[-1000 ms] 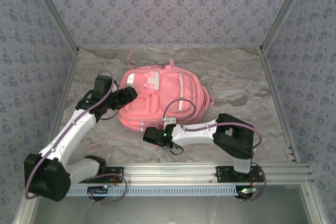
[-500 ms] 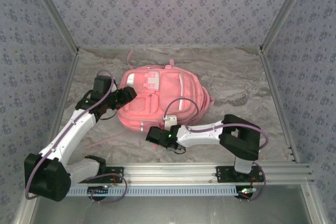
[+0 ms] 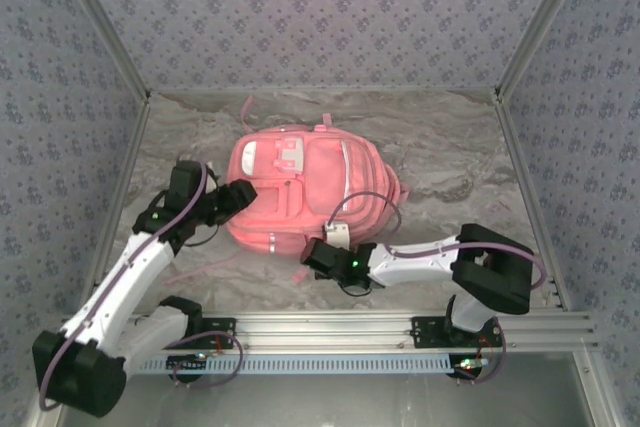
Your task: Pack the student bag
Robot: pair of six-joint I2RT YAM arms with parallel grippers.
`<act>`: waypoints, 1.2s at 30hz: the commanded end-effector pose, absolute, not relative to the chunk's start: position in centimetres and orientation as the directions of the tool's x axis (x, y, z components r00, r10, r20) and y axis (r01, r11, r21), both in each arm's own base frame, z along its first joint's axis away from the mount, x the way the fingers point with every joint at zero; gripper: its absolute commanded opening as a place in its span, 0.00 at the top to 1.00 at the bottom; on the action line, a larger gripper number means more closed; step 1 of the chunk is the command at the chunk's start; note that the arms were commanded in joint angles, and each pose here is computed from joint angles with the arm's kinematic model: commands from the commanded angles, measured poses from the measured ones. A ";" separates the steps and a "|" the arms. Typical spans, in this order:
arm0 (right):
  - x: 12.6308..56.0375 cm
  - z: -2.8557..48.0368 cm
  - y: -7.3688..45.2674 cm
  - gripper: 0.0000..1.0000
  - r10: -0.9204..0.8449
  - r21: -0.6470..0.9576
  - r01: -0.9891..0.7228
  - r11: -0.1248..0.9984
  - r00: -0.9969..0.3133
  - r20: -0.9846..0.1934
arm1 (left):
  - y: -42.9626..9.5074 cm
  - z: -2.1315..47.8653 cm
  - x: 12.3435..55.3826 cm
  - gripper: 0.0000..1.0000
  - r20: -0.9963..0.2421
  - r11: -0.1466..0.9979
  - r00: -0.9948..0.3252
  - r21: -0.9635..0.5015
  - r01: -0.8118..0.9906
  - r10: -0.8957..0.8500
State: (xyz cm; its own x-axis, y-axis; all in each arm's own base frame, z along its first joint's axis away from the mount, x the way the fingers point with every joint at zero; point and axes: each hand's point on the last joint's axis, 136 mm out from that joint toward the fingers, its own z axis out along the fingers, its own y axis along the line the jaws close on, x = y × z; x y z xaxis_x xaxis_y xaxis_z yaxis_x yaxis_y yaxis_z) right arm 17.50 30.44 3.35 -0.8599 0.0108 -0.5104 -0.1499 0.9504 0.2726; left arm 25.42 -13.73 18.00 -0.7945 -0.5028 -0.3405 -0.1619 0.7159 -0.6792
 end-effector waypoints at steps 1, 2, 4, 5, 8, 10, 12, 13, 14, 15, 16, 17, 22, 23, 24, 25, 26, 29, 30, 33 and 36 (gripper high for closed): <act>16.8 4.1 32.6 1.00 0.009 0.420 -0.221 0.880 -0.878 -0.479 | -13.9 17.0 22.4 0.41 -0.269 0.679 -0.795 -0.698 -0.228 -0.544; 16.7 4.1 32.8 1.00 0.013 0.444 -0.224 0.868 -0.882 -0.470 | -14.0 16.5 21.7 0.41 -0.250 0.665 -0.793 -0.706 -0.243 -0.555; 16.6 4.3 33.5 1.00 0.018 0.493 -0.236 0.838 -0.889 -0.457 | -14.5 15.2 20.2 0.41 -0.206 0.642 -0.796 -0.716 -0.274 -0.570; 16.5 4.4 33.7 1.00 0.018 0.505 -0.242 0.828 -0.890 -0.455 | -14.4 14.5 19.6 0.41 -0.189 0.636 -0.793 -0.713 -0.295 -0.579; 16.5 4.5 33.9 1.00 0.013 0.516 -0.251 0.819 -0.891 -0.453 | -14.4 12.7 18.5 0.41 -0.159 0.611 -0.775 -0.717 -0.336 -0.612; 16.5 4.6 34.1 1.00 0.014 0.531 -0.254 0.808 -0.893 -0.449 | -14.4 11.7 18.5 0.41 -0.150 0.596 -0.761 -0.721 -0.353 -0.632; 16.6 4.6 34.2 1.00 0.022 0.552 -0.255 0.794 -0.895 -0.445 | -14.8 11.0 18.8 0.41 -0.144 0.584 -0.756 -0.730 -0.354 -0.638; 16.7 4.6 34.2 1.00 0.027 0.561 -0.252 0.789 -0.897 -0.442 | -14.9 10.6 19.1 0.42 -0.148 0.585 -0.755 -0.730 -0.352 -0.639; 16.6 4.6 34.2 1.00 0.029 0.567 -0.251 0.784 -0.899 -0.438 | -14.9 10.2 19.2 0.42 -0.152 0.588 -0.751 -0.726 -0.356 -0.643; 16.5 4.6 34.2 1.00 0.028 0.573 -0.254 0.779 -0.899 -0.437 | -14.9 9.9 19.5 0.42 -0.159 0.591 -0.745 -0.722 -0.359 -0.647; 16.5 4.7 34.2 1.00 0.030 0.582 -0.256 0.772 -0.900 -0.435 | -14.9 9.5 19.7 0.42 -0.160 0.591 -0.741 -0.719 -0.365 -0.652; 16.5 4.6 34.1 1.00 0.031 0.583 -0.256 0.772 -0.900 -0.436 | -14.9 9.1 19.8 0.42 -0.159 0.589 -0.736 -0.719 -0.370 -0.657; 16.3 4.5 33.7 1.00 0.034 0.591 -0.255 0.765 -0.901 -0.433 | -14.2 7.9 21.2 0.43 -0.217 0.629 -0.708 -0.671 -0.392 -0.673; 16.2 4.4 33.5 1.00 0.035 0.592 -0.255 0.764 -0.901 -0.433 | -13.9 7.7 21.5 0.45 -0.232 0.636 -0.698 -0.661 -0.398 -0.678; 16.2 4.5 33.5 1.00 0.036 0.596 -0.256 0.761 -0.901 -0.433 | -13.8 7.6 21.9 0.48 -0.252 0.646 -0.691 -0.652 -0.396 -0.678; 16.1 4.4 33.2 1.00 0.039 0.597 -0.254 0.761 -0.901 -0.433 | -13.7 7.7 22.3 0.50 -0.274 0.658 -0.685 -0.644 -0.390 -0.675; 16.1 4.4 33.0 1.00 0.042 0.598 -0.253 0.760 -0.900 -0.433 | -13.5 7.7 22.6 0.53 -0.290 0.668 -0.681 -0.633 -0.391 -0.673; 16.1 4.1 32.1 1.00 0.053 0.597 -0.243 0.765 -0.900 -0.434 | -13.2 7.8 23.5 0.69 -0.336 0.701 -0.673 -0.597 -0.389 -0.659; 16.0 4.1 31.7 1.00 0.057 0.596 -0.241 0.766 -0.898 -0.436 | -13.0 7.8 23.6 0.77 -0.347 0.709 -0.668 -0.584 -0.395 -0.658; 16.0 4.0 30.5 1.00 0.066 0.587 -0.230 0.776 -0.896 -0.439 | -12.1 8.2 24.0 0.98 -0.387 0.721 -0.644 -0.567 -0.399 -0.660; 16.0 3.9 29.2 1.00 0.078 0.582 -0.220 0.783 -0.893 -0.442 | -11.3 8.6 24.2 1.00 -0.421 0.731 -0.621 -0.550 -0.405 -0.661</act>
State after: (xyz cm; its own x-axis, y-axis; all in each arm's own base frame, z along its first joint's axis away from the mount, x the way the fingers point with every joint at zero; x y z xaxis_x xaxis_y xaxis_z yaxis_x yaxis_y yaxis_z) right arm 16.43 31.01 4.72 -0.8896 0.0902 -0.4478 -0.2308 0.7572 0.6110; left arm 22.44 -13.70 7.17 -0.7154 -0.6327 -0.2965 -0.3869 0.7120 -0.5860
